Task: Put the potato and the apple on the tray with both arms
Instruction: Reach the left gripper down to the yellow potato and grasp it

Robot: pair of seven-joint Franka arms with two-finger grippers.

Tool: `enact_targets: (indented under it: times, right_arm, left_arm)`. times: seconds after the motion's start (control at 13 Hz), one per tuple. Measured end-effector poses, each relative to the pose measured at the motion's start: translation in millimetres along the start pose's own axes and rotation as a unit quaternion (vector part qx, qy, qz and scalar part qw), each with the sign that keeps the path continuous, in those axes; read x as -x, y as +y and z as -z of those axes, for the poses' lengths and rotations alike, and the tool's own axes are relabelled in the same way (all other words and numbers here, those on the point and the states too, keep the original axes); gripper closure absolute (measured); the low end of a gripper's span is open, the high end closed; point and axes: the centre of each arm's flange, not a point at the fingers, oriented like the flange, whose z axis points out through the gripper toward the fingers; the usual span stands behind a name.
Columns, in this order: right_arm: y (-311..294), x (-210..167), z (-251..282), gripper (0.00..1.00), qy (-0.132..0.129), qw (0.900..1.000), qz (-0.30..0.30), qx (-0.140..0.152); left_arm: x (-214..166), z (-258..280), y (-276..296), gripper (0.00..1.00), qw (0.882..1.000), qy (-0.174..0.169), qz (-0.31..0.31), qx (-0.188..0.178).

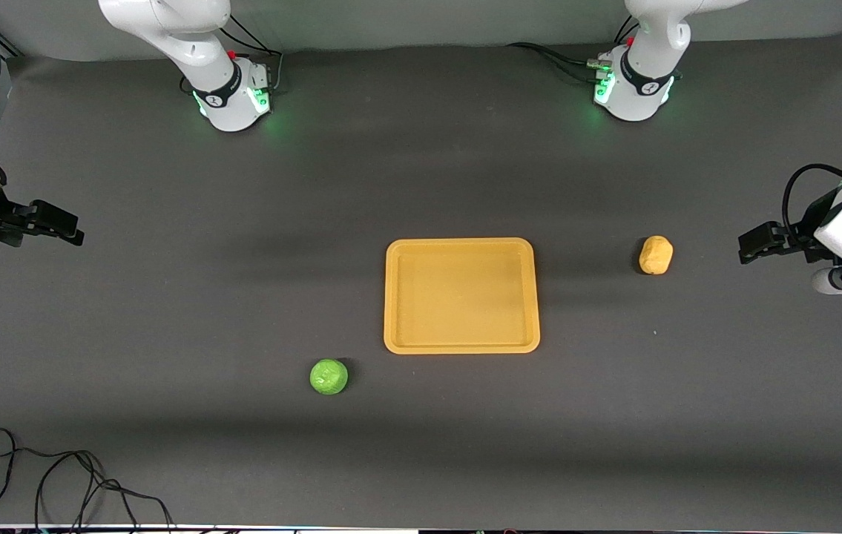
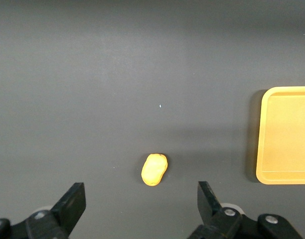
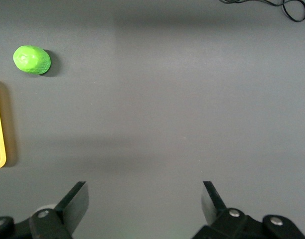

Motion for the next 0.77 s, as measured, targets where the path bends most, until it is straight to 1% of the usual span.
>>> enact_targets:
  times: [0.31, 0.46, 0.62, 0.77]
  right_arm:
    - [0, 0, 6, 0.0, 0.006, 1.0, 0.0, 0.0]
    - [-1, -1, 10, 0.0, 0.01, 1.0, 0.001, 0.0]
    - [-1, -1, 12, 0.0, 0.013, 1.0, 0.001, 0.0]
    - [-1, -1, 13, 0.0, 0.013, 1.0, 0.001, 0.0]
  left_arm:
    - [1, -2, -2, 0.0, 1.0, -0.003, 0.001, -0.001]
    - [2, -8, -1, 0.0, 1.0, -0.012, 0.001, -0.001]
    - [4, -34, 0, 0.0, 1.0, -0.022, -0.001, -0.002]
    - [7, -90, 4, 0.0, 1.0, -0.022, -0.005, -0.001]
